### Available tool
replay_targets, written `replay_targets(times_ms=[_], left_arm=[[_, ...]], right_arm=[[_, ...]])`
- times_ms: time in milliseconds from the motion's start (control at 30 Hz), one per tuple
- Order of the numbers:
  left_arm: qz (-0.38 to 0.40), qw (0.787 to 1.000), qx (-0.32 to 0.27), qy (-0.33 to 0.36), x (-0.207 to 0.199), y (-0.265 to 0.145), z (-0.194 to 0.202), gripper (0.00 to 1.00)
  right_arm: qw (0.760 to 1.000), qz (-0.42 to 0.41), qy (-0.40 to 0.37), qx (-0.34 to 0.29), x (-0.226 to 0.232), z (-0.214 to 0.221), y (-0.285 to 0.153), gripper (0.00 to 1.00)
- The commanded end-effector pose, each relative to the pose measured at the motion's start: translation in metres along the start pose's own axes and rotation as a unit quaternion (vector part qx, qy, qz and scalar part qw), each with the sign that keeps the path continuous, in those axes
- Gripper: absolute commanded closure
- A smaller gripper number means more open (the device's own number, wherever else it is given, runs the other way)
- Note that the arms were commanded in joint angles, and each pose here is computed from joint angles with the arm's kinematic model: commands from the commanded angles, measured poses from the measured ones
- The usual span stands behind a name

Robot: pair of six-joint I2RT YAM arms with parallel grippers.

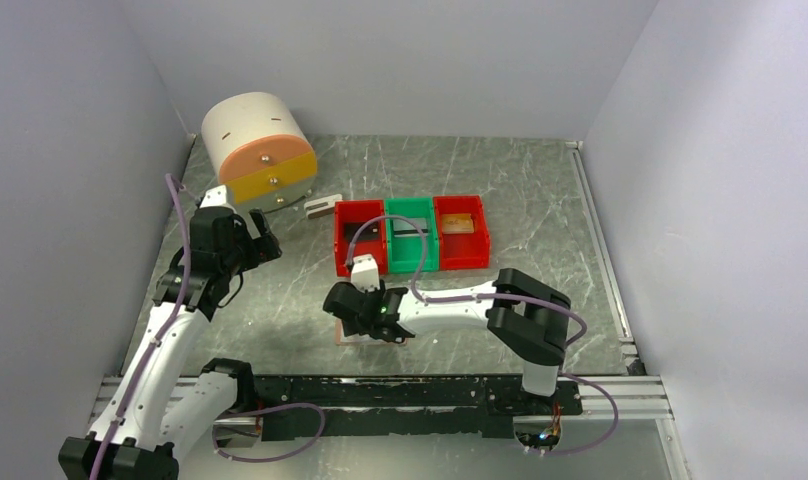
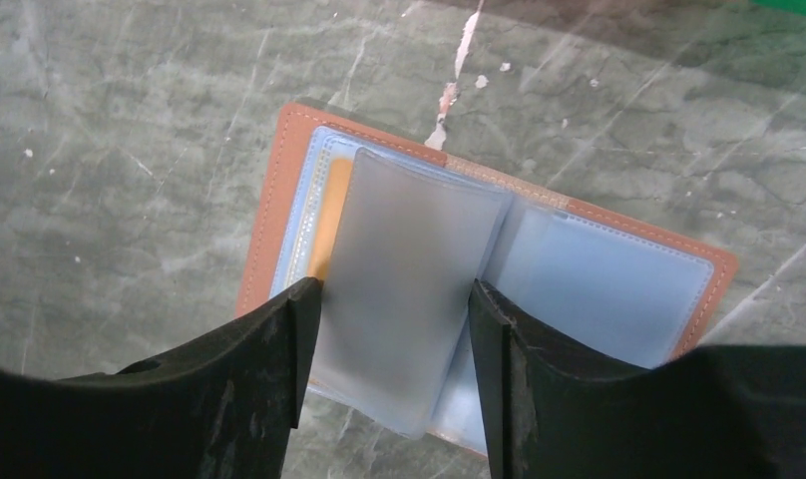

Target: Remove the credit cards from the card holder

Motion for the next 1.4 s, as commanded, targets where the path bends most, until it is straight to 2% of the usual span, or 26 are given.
replay_targets(times_ms=[0, 233, 367, 433, 567, 667, 967, 1133, 1367], left_arm=[[0.008, 1.0, 0.007, 0.003, -0.002, 0.002, 0.003, 0.04], [0.046, 0.999, 0.011, 0.01, -0.013, 0.006, 0.005, 0.04], [0.108, 0.994, 0.014, 0.019, -0.03, 0.006, 0.007, 0.04], [0.171, 0.985, 0.025, 0.014, -0.049, 0.004, 0.012, 0.05], [0.298, 0.954, 0.036, -0.011, -0.084, -0.002, 0.022, 0.09], [0.352, 0.935, 0.043, -0.017, -0.101, -0.006, 0.029, 0.11], [0.399, 0.907, 0.132, 0.03, -0.157, -0.009, 0.083, 0.15], [0.405, 0.899, 0.165, 0.008, -0.173, -0.004, 0.104, 0.18], [0.384, 0.899, 0.205, -0.047, -0.182, 0.008, 0.122, 0.24]], right_arm=[[0.999, -0.036, 0.004, 0.017, 0.005, 0.0, -0.005, 0.42], [0.998, -0.048, 0.03, 0.029, -0.005, -0.004, -0.003, 0.47], [0.992, -0.087, 0.072, 0.05, -0.011, -0.003, 0.001, 0.47], [0.987, -0.115, 0.096, 0.062, -0.012, -0.004, 0.001, 0.48], [0.972, -0.168, 0.14, 0.085, -0.017, -0.003, -0.001, 0.48], [0.963, -0.182, 0.173, 0.095, -0.026, -0.003, 0.001, 0.53], [0.955, -0.186, 0.207, 0.101, -0.041, 0.003, 0.005, 0.56], [0.955, -0.187, 0.207, 0.099, -0.045, 0.004, 0.004, 0.56], [0.954, -0.192, 0.206, 0.099, -0.046, 0.006, 0.005, 0.56]])
Point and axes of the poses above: each gripper's point midway between its finger pads, its own y axis out along the fingers, its own x axis along the line the jaws close on, z = x × y, the point moved 3 cm from there along -y, back along the fingers, and after that the axes turned 15 degrees about y, right-handed, at the moved point
